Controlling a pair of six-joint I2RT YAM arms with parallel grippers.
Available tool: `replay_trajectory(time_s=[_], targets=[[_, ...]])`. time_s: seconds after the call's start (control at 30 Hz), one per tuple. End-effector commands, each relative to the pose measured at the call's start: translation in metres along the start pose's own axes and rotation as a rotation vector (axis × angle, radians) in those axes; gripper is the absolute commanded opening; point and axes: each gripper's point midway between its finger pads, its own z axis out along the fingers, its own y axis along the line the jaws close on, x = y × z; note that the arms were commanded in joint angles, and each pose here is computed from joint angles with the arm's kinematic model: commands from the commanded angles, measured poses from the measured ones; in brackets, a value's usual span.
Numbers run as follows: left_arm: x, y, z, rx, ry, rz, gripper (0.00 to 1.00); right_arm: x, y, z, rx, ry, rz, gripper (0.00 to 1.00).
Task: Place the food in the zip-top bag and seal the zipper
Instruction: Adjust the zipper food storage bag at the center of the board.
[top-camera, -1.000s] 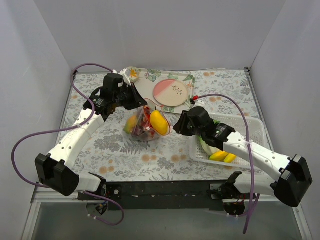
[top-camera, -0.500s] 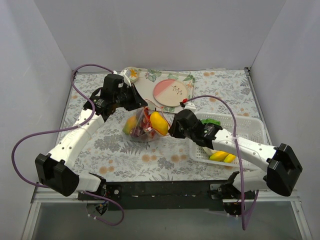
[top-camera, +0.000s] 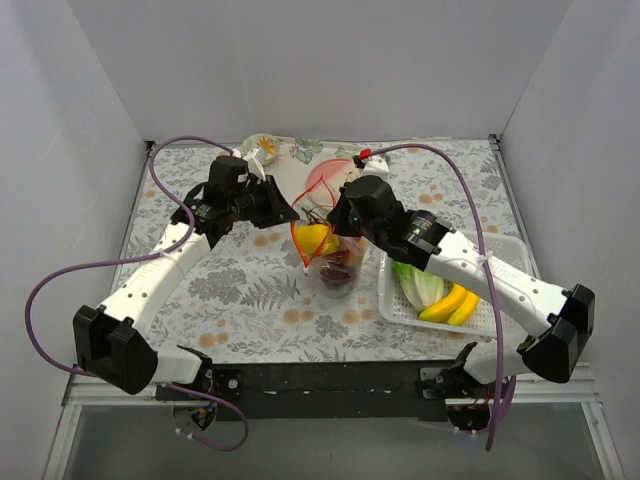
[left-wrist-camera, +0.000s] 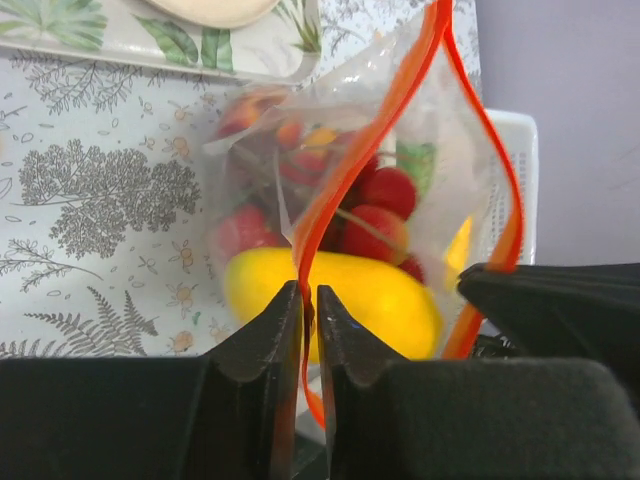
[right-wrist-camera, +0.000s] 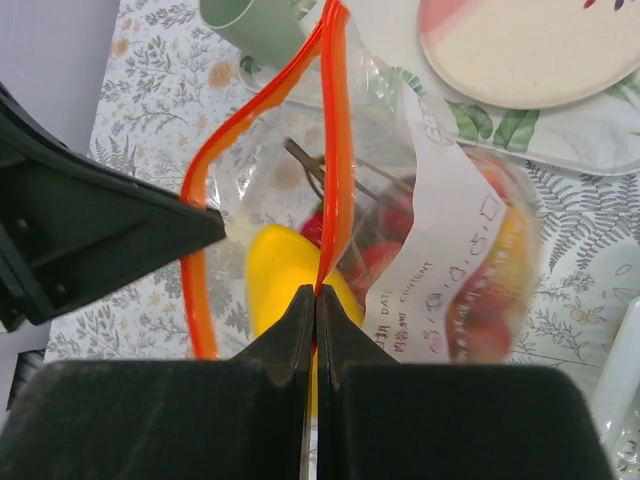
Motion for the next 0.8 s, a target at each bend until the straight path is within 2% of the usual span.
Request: replay_trajectory(time_s=[0.0, 0.07, 0.13, 0.3, 0.4, 0.5, 0.6, 0.77], targets=[[0.010, -0.011, -0.007, 0.085, 0.023, 0.040, 0.16, 0.000, -0.001, 0.006, 0.029, 0.025, -0.059, 0.01], [0.011, -0.009, -0.006, 0.079, 0.024, 0.047, 0.26, 0.004, -0.002, 0.014, 0.021, 0.032, -0.063, 0.01], [0.012, -0.008, -0.006, 0.080, 0.024, 0.057, 0.31, 0.009, -0.009, 0.020, 0.048, 0.057, -0.077, 0.01], [0.011, -0.011, -0.013, 0.090, 0.003, 0.064, 0.38, 0.009, -0.028, 0.026, 0.088, 0.069, -0.067, 0.01], [0.008, -0.003, -0.022, 0.023, -0.032, 0.054, 0.39, -0.008, -0.038, 0.020, 0.091, 0.034, -0.039, 0.01], [0.004, 0.009, -0.034, -0.064, -0.079, 0.037, 0.34, -0.019, -0.043, 0.016, 0.090, 0.018, -0.028, 0.01], [0.020, 0.010, -0.035, -0.085, -0.065, 0.003, 0.29, -0.025, -0.040, 0.014, 0.083, 0.007, -0.022, 0.01], [0.058, 0.007, -0.031, -0.139, -0.076, -0.003, 0.28, -0.036, -0.038, 0.011, 0.075, -0.016, -0.012, 0.01]])
